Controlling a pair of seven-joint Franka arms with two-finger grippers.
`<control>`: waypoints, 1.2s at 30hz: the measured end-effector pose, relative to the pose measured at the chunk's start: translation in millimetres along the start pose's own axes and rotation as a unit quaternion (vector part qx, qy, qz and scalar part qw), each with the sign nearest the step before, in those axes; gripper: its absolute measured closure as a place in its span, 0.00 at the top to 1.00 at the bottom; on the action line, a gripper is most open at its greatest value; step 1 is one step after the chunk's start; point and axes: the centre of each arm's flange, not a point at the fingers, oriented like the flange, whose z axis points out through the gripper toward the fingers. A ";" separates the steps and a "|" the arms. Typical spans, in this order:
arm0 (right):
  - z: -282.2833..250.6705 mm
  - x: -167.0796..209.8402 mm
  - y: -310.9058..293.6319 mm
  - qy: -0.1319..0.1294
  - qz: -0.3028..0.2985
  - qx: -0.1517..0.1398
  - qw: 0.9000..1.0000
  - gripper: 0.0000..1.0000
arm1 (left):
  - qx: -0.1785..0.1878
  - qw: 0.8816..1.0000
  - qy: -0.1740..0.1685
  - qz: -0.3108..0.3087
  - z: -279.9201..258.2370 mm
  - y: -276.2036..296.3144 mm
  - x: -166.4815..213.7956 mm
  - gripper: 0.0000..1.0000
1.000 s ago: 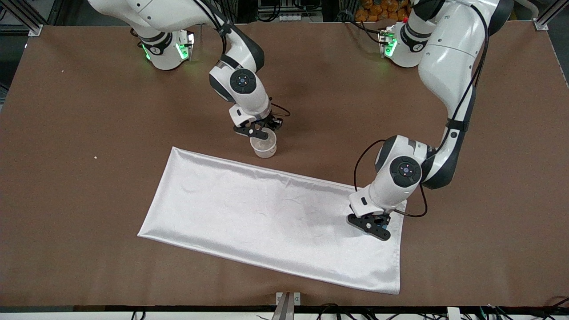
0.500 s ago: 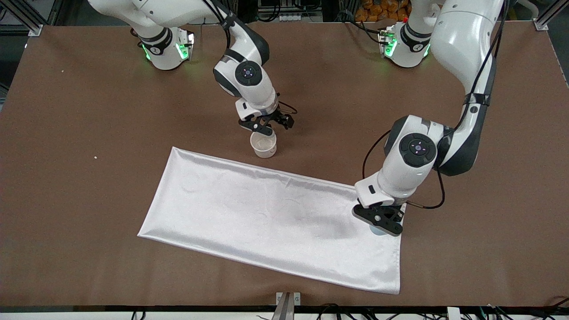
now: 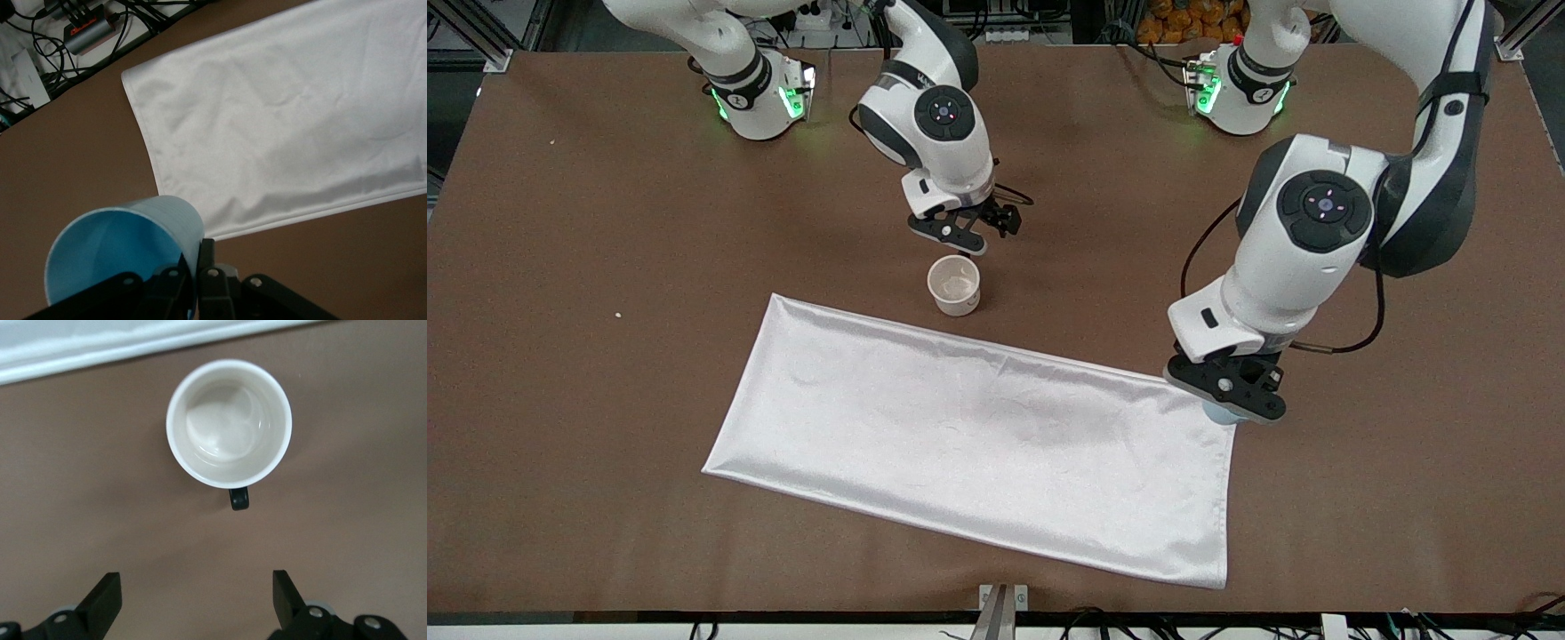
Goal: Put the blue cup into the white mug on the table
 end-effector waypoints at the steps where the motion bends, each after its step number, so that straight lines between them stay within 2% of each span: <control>1: -3.9 2.0 1.0 0.001 -0.007 -0.001 1.000 1.00 | 0.000 1.000 -0.004 -0.001 -6.8 1.0 -2.6 0.05; 8: -28.0 38.5 22.1 0.007 -0.063 -0.012 0.998 1.00 | 0.002 1.000 -0.027 -0.005 -58.1 8.7 -24.7 0.05; 16: -41.9 124.3 69.0 0.012 -0.106 -0.015 0.994 1.00 | 0.005 0.999 -0.043 -0.005 -96.7 13.0 -46.5 0.05; 28: -49.9 234.0 157.6 0.022 -0.126 -0.039 0.991 1.00 | -0.009 0.999 -0.043 0.001 -102.3 61.6 -49.4 0.05; 36: -64.8 298.2 233.5 0.031 -0.159 -0.047 0.986 1.00 | -0.020 0.999 -0.037 0.023 -97.1 120.1 -45.8 0.05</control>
